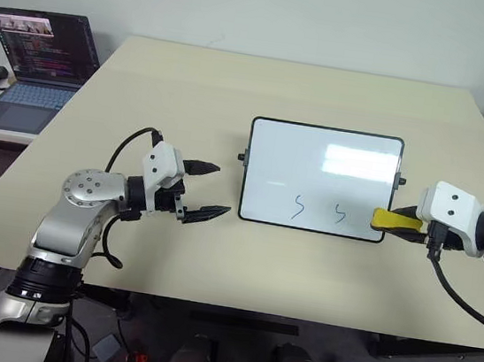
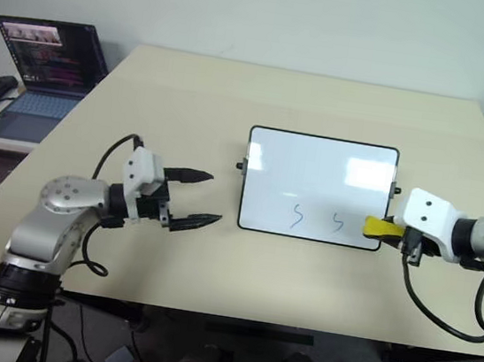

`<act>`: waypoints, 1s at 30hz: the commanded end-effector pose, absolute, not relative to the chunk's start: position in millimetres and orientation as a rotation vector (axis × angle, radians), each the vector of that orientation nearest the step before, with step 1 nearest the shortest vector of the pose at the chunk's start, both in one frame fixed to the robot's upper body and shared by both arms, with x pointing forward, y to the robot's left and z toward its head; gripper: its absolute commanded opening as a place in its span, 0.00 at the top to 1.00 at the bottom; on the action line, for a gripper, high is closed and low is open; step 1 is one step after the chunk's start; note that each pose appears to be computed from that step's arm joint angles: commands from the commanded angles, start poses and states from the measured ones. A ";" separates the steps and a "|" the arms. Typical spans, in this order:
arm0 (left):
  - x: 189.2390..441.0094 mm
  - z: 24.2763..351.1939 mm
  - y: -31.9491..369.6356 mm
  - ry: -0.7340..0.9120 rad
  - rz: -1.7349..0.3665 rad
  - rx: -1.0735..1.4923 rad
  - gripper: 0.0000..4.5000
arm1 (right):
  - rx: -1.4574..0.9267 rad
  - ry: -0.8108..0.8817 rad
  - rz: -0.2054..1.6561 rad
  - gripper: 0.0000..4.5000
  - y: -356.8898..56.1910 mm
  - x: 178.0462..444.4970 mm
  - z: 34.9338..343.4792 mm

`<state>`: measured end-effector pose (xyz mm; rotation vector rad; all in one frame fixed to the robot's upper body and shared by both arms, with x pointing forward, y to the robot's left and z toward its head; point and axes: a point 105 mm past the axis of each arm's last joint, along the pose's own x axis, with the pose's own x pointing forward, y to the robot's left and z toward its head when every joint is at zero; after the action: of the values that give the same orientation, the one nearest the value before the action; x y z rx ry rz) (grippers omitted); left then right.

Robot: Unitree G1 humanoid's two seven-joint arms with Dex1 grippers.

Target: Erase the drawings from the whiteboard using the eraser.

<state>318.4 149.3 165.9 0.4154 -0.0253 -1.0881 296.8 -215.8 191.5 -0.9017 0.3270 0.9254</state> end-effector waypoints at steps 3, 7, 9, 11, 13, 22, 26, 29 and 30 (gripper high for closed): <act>317.0 180.1 144.9 -0.080 -1.099 0.431 0.00 | -0.850 0.115 0.952 0.78 -182.9 301.7 221.6; 316.2 179.3 145.7 -0.075 -1.099 0.434 0.00 | -0.864 0.137 0.955 0.78 -184.0 301.6 218.4; 316.4 179.5 146.3 -0.074 -1.097 0.434 0.00 | -0.883 0.159 0.947 0.78 -188.2 302.7 214.8; 316.4 179.4 146.6 -0.074 -1.096 0.434 0.00 | -0.884 0.159 0.952 0.78 -187.4 302.5 214.6; 316.2 179.4 146.5 -0.075 -1.097 0.433 0.00 | -0.871 0.131 0.967 0.78 -180.9 302.2 218.1; 316.7 170.6 140.7 -0.056 -1.121 0.427 0.00 | -0.765 -0.146 1.045 0.78 -96.3 320.9 216.2; 315.9 168.0 135.5 -0.057 -1.139 0.414 0.00 | -0.757 -0.197 0.981 0.78 -70.2 345.6 198.8; 315.1 166.2 133.9 -0.053 -1.148 0.414 0.00 | -0.792 -0.201 0.950 0.78 -64.9 360.6 185.3; 314.8 165.8 133.9 -0.052 -1.149 0.415 0.00 | -0.804 -0.193 0.946 0.78 -65.3 364.2 180.4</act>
<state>316.3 136.1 158.2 0.3978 -0.0176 -1.1362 359.1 -66.0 172.2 -0.7617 -0.1359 0.9729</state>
